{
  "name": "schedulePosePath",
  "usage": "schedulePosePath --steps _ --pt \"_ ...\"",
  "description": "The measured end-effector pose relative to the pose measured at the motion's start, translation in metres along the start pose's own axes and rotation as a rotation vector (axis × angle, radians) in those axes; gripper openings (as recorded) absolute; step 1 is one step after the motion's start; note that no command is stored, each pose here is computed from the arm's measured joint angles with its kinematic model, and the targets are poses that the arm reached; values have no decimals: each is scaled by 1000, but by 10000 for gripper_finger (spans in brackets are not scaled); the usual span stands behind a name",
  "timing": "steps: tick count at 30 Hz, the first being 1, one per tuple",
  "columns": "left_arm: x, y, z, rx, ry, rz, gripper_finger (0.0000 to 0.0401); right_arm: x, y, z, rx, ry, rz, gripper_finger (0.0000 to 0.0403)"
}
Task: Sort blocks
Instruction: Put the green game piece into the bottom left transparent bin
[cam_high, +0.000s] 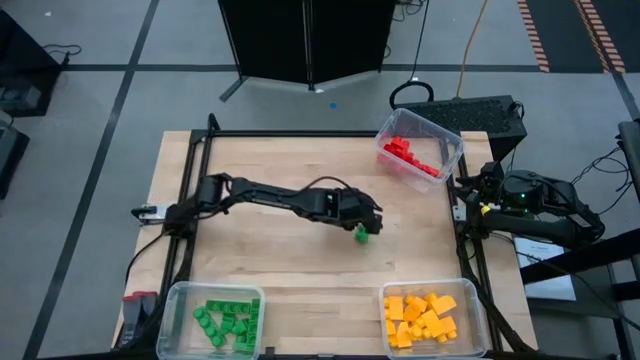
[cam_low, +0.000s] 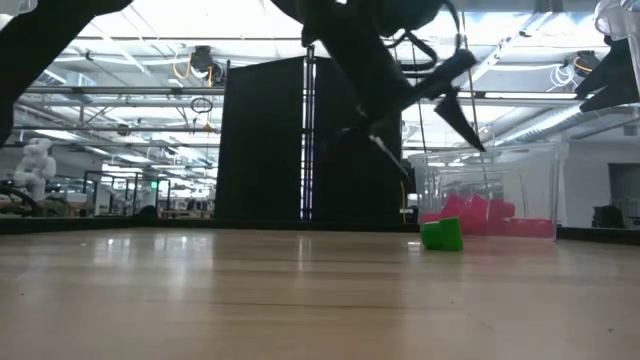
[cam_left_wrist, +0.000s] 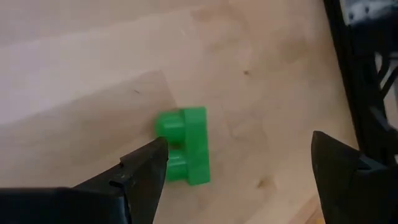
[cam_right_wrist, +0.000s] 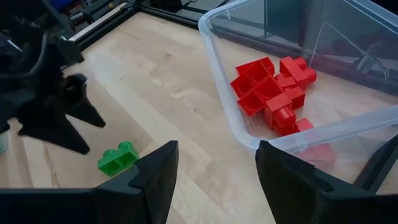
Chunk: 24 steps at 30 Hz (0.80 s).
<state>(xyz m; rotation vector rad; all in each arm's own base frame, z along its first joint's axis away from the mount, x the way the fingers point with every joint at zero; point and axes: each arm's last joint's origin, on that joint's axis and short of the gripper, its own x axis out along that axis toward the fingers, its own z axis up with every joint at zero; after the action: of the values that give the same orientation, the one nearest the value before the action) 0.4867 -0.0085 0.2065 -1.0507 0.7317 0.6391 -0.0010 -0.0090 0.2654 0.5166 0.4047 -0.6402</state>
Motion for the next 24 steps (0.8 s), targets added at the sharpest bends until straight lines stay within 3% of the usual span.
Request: schedulePosePath --steps 8,24 --pt "22 -1 -17 20 22 34 285 0 0 0 -7 4 5 208" --pt "40 8 -24 33 14 91 285 0 0 0 -14 4 6 208"
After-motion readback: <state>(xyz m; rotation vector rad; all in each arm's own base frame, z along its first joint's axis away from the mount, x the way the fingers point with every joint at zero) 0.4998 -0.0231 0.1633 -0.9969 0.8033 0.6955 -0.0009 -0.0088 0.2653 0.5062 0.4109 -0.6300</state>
